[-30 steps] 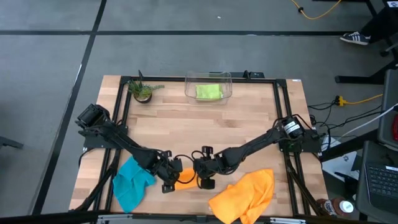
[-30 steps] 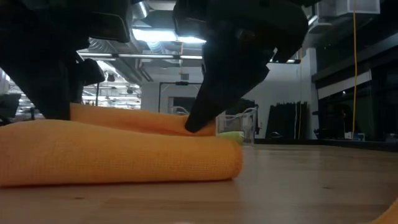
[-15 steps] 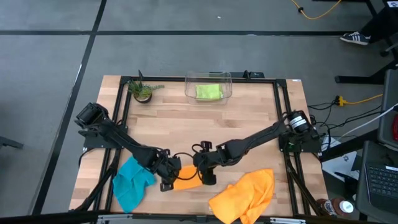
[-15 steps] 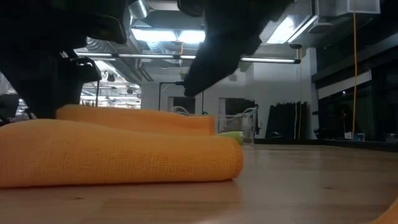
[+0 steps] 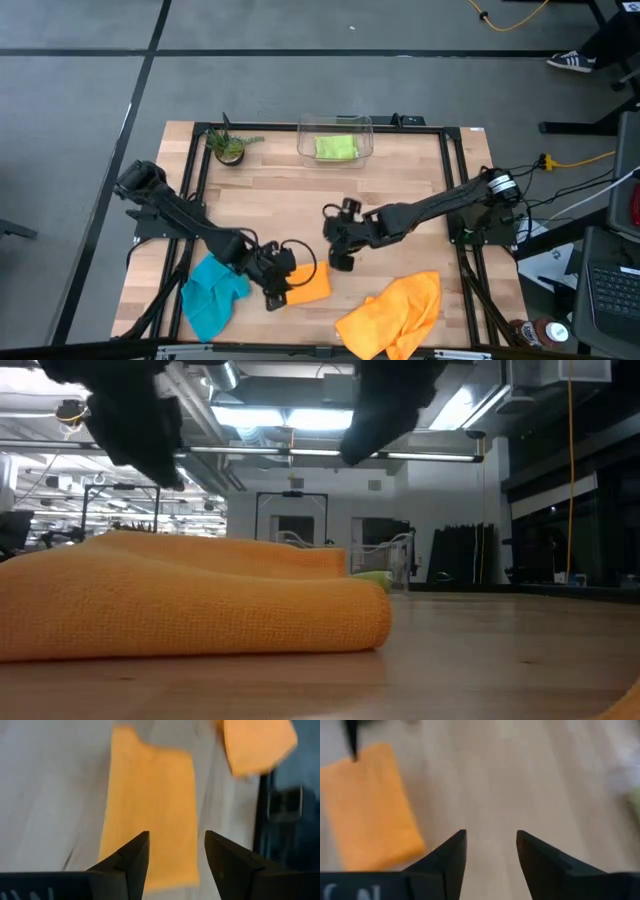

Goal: Fold microfiber towels
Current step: Fold the top orange microfiber cloth

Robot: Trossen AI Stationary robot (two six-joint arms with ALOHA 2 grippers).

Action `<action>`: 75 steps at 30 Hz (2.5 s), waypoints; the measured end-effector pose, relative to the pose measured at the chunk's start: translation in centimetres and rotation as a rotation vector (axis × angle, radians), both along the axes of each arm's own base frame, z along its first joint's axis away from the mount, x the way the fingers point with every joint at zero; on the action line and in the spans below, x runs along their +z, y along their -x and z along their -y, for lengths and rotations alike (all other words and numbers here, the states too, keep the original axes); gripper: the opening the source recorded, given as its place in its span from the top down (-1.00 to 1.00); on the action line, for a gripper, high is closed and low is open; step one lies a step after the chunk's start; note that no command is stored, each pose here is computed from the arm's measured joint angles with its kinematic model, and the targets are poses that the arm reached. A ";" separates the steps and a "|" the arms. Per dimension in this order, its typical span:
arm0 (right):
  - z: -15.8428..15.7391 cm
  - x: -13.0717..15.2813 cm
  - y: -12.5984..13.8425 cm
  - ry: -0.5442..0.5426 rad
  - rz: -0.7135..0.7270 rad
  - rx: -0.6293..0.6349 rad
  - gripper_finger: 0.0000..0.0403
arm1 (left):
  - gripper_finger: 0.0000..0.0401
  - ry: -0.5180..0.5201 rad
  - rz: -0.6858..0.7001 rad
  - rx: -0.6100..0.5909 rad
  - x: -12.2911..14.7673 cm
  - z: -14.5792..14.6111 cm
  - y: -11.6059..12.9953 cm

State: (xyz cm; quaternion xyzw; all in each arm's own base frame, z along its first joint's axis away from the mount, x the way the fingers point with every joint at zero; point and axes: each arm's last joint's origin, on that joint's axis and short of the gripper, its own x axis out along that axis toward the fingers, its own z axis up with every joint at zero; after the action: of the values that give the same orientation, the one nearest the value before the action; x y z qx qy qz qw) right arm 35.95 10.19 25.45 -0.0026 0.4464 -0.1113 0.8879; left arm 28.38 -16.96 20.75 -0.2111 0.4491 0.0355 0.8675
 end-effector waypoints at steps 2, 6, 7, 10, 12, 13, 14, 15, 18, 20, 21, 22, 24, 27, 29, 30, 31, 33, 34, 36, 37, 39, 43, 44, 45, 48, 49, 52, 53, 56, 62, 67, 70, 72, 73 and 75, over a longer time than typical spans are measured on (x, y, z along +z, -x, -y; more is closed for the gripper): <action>0.3 1.0 0.9 0.029 -0.005 -0.013 0.15 | 0.09 -0.012 0.089 0.065 -0.5 0.9 -0.7; 0.9 3.0 2.7 0.049 -0.012 -0.026 0.16 | 0.09 -0.034 0.166 0.142 -2.3 2.4 -1.5; 1.1 3.4 3.1 0.051 -0.015 -0.028 0.16 | 0.09 -0.039 0.171 0.143 -2.8 2.7 -1.6; 1.5 4.7 4.5 0.037 -0.014 -0.052 0.16 | 0.09 -0.069 0.180 0.126 -4.0 3.6 -2.2; 1.6 5.5 5.3 0.014 -0.003 -0.077 0.16 | 0.09 -0.137 0.183 0.095 -4.7 3.8 -2.6; 1.7 5.7 5.6 0.007 -0.005 -0.089 0.16 | 0.09 -0.186 0.186 0.084 -5.0 3.8 -2.7; 1.7 5.9 5.9 0.000 -0.004 -0.099 0.16 | 0.09 -0.222 0.188 0.090 -5.4 3.7 -2.7; 1.7 6.2 6.1 -0.008 0.005 -0.103 0.16 | 0.09 -0.250 0.193 0.105 -5.8 3.7 -2.8; 1.6 6.3 6.6 -0.014 -0.005 -0.115 0.16 | 0.09 -0.339 0.198 0.149 -7.0 3.5 -3.0; 1.6 6.3 6.8 -0.010 -0.018 -0.113 0.16 | 0.09 -0.386 0.195 0.166 -7.8 3.4 -3.1; 1.6 6.3 6.9 -0.008 -0.022 -0.111 0.16 | 0.09 -0.398 0.185 0.165 -8.4 3.5 -3.1; 1.5 6.4 6.9 -0.009 -0.019 -0.108 0.16 | 0.09 -0.408 0.168 0.158 -9.1 3.5 -3.1; 1.4 6.4 6.9 -0.008 -0.020 -0.105 0.16 | 0.09 -0.440 0.139 0.137 -10.2 3.4 -3.1; 1.5 6.4 6.9 -0.008 -0.020 -0.106 0.16 | 0.09 -0.500 0.101 0.082 -10.8 3.2 -3.2; 1.5 6.4 6.9 -0.008 -0.020 -0.105 0.16 | 0.09 -0.550 0.056 0.007 -11.0 2.7 -3.4; 1.5 6.4 6.9 -0.006 -0.020 -0.105 0.16 | 0.09 -0.586 0.039 -0.032 -10.9 2.3 -3.5; 1.5 6.4 6.9 -0.001 -0.018 -0.107 0.16 | 0.09 -0.621 0.026 -0.080 -10.8 1.9 -3.7; 1.5 6.4 6.9 0.007 -0.016 -0.111 0.16 | 0.09 -0.656 -0.007 -0.197 -10.7 1.0 -4.3; 1.5 6.4 6.9 0.012 -0.015 -0.114 0.16 | 0.09 -0.664 -0.019 -0.244 -10.6 0.5 -4.6; 1.5 6.4 6.9 0.017 -0.016 -0.116 0.16 | 0.09 -0.675 -0.034 -0.319 -10.6 -0.6 -5.3; 1.5 6.4 7.0 0.018 -0.019 -0.116 0.16 | 0.09 -0.685 -0.038 -0.347 -10.6 -1.3 -5.7; 1.6 6.4 7.0 0.019 -0.021 -0.116 0.16 | 0.09 -0.695 -0.043 -0.411 -10.4 -2.6 -6.5; 1.6 6.3 7.1 0.024 -0.038 -0.119 0.16 | 0.09 -0.641 -0.035 -0.570 -9.7 -5.3 -7.5; 1.6 6.3 7.2 0.026 -0.043 -0.119 0.16 | 0.09 -0.624 -0.036 -0.603 -9.5 -6.1 -7.7; 1.6 6.2 7.2 0.029 -0.049 -0.119 0.16 | 0.09 -0.609 -0.040 -0.641 -9.4 -6.9 -7.8; 1.7 6.2 7.3 0.030 -0.054 -0.119 0.16 | 0.09 -0.591 -0.038 -0.724 -9.3 -9.1 -8.2; 1.7 6.2 7.3 0.030 -0.054 -0.120 0.16 | 0.09 -0.597 -0.046 -0.742 -9.2 -9.7 -8.2; 1.7 6.2 7.3 0.030 -0.054 -0.120 0.16 | 0.09 -0.610 -0.046 -0.775 -9.1 -10.8 -8.4; 1.7 6.2 7.3 0.030 -0.054 -0.120 0.16 | 0.09 -0.622 -0.046 -0.774 -8.9 -10.9 -8.4; 1.7 6.2 7.3 0.030 -0.054 -0.121 0.16 | 0.09 -0.673 -0.052 -0.765 -7.4 -11.3 -8.3; 1.7 6.1 7.3 0.035 -0.063 -0.121 0.16 | 0.09 -0.711 -0.056 -0.661 -2.7 -11.5 -7.1; 1.7 6.1 7.4 0.038 -0.070 -0.122 0.16 | 0.09 -0.547 -0.039 -0.391 -0.7 -9.7 -5.7; 1.7 6.1 7.4 0.038 -0.072 -0.123 0.16 | 0.09 -0.459 0.009 -0.123 0.2 -8.1 -5.2; 1.7 6.1 7.4 0.039 -0.074 -0.122 0.16 | 0.09 -0.424 0.014 0.044 -0.3 -7.0 -4.6; 1.7 6.1 7.4 0.039 -0.073 -0.123 0.16 | 0.09 -0.415 0.022 0.120 -0.6 -6.6 -4.3; 1.7 6.1 7.4 0.039 -0.074 -0.123 0.16 | 0.09 -0.407 0.047 0.270 -1.5 -5.8 -3.5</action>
State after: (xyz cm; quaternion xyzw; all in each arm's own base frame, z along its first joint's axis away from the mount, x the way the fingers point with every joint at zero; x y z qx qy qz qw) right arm 28.51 8.46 31.53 0.0032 0.4758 -0.1742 0.8621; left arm 31.88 -11.17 19.27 -0.0906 0.3800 0.2359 0.8898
